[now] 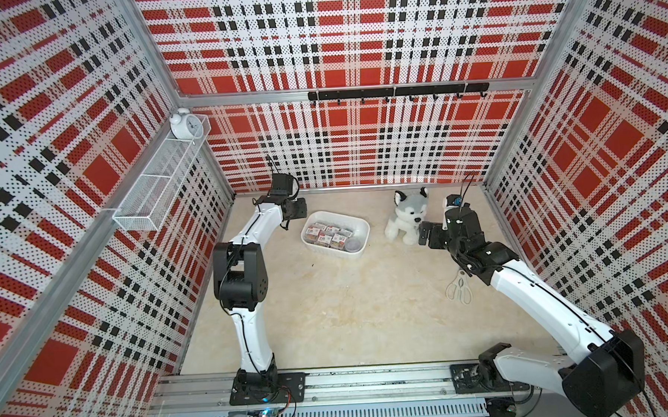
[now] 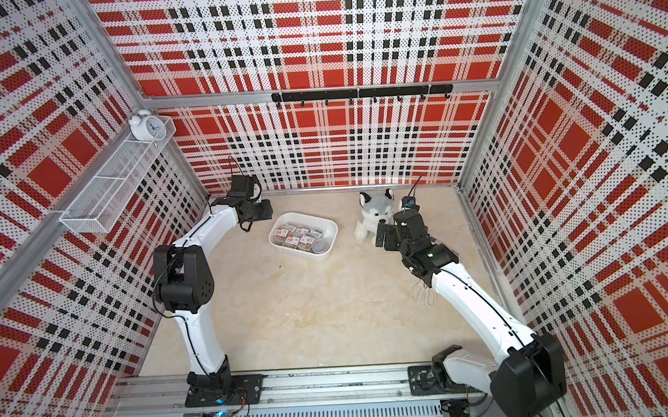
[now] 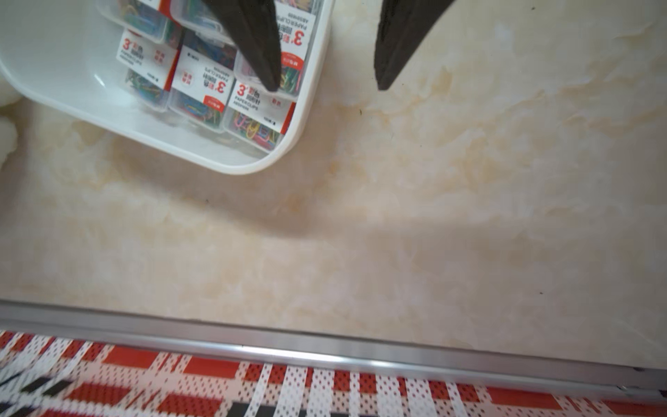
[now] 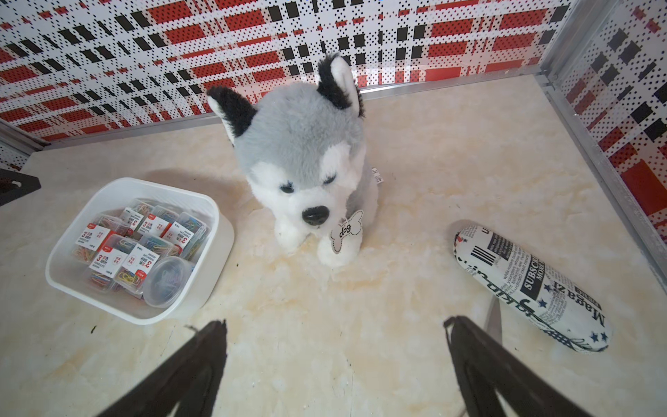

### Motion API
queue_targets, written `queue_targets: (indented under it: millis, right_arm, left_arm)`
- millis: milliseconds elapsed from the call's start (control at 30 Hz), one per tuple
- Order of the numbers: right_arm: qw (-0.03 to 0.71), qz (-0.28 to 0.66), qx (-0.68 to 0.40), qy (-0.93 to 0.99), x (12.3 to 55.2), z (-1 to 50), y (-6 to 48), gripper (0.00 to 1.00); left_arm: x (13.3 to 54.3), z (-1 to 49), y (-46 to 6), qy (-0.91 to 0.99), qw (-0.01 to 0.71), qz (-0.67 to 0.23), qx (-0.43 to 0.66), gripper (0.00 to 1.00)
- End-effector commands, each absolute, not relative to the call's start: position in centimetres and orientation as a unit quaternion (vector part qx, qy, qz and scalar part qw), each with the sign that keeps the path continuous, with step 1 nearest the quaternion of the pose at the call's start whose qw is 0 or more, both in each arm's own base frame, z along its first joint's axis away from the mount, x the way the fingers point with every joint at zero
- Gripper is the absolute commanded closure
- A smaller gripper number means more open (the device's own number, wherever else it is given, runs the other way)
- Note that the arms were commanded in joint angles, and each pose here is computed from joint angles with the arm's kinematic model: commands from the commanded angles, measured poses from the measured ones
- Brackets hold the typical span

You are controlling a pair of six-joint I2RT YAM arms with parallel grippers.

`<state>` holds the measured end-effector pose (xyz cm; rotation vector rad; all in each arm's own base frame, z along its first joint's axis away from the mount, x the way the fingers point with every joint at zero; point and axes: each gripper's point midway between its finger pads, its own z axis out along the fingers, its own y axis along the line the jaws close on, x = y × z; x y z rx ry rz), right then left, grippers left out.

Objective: Take the paper clips out of the storage box
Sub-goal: Move the storage box to the center of the board.

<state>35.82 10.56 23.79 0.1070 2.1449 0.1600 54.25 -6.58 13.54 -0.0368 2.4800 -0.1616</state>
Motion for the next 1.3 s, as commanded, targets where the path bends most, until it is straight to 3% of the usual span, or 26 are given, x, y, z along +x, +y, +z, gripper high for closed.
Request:
queue_targets:
  millis: [0, 600, 900, 1267]
  right_arm:
    - [0.471, 0.06, 0.034, 0.879, 35.3, 23.7, 10.4, 0.0]
    - [0.453, 0.052, 0.029, 0.889, 36.3, 22.4, 10.6, 0.0]
    - [0.447, 0.046, 0.02, 0.893, 36.4, 22.0, 10.5, 0.0]
    - [0.442, 0.039, 0.036, 0.895, 36.5, 21.9, 9.0, 0.0]
  left_arm:
    - [54.1, 12.9, -7.3, 0.953, 0.295, -0.07, 0.017, 0.58]
    - [54.8, 9.0, -9.9, 0.964, 0.251, -0.049, 0.069, 0.58]
    - [55.0, 8.4, -9.9, 0.966, 0.25, -0.004, 0.064, 0.74]
    - [55.2, 7.7, -9.1, 0.969, 0.243, -0.009, 0.039, 0.77]
